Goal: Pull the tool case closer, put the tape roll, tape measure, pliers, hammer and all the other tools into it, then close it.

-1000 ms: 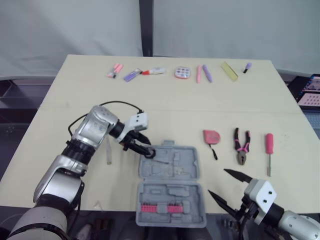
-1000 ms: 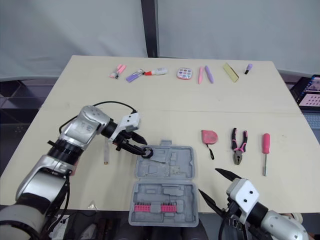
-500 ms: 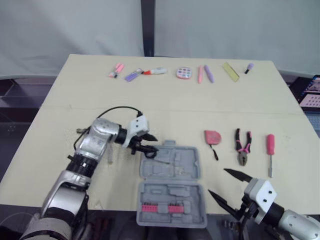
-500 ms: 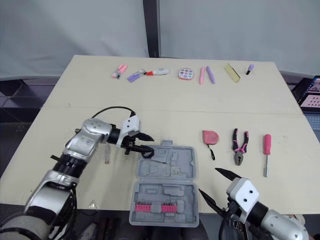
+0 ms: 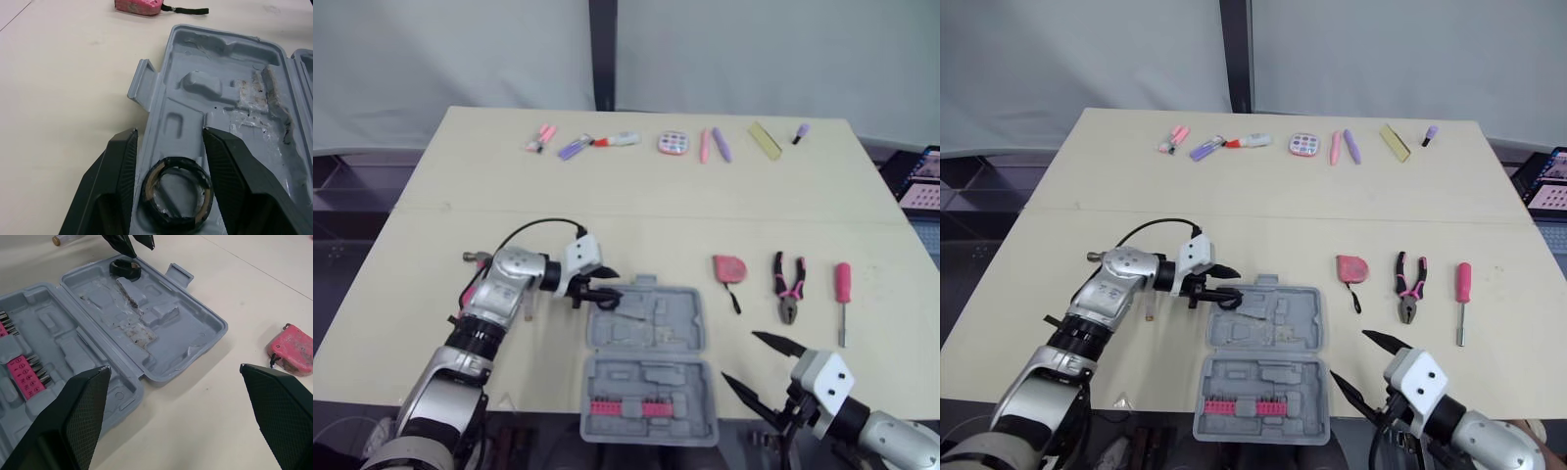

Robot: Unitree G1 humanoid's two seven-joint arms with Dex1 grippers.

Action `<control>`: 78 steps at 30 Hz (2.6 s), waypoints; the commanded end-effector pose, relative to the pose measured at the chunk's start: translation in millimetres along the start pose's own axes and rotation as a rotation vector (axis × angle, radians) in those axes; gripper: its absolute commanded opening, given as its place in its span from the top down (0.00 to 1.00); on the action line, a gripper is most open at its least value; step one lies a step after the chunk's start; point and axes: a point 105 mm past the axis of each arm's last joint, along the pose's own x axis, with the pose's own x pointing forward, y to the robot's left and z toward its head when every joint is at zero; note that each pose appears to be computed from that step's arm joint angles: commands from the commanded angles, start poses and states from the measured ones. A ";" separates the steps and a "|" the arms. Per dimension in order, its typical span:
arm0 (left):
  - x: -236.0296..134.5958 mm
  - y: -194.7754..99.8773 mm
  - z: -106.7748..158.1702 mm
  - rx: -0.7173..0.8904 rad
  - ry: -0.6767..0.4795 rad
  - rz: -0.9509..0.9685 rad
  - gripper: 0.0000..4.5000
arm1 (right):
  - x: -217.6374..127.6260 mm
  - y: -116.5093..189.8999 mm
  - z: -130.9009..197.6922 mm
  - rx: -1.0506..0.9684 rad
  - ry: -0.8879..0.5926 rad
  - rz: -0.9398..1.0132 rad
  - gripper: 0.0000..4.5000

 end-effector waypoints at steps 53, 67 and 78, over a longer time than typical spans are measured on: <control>-36.0 -7.5 8.1 -0.074 -0.142 0.110 0.50 | 3.7 -4.5 12.9 -0.008 -0.043 -0.004 0.00; -71.3 -60.8 13.9 -0.178 -0.204 0.340 0.50 | 7.5 -41.6 12.9 -0.031 -0.039 -0.042 0.00; -96.5 -101.3 -32.5 -0.346 -0.187 0.510 0.50 | 21.5 -30.6 15.4 0.029 -0.041 -0.099 0.00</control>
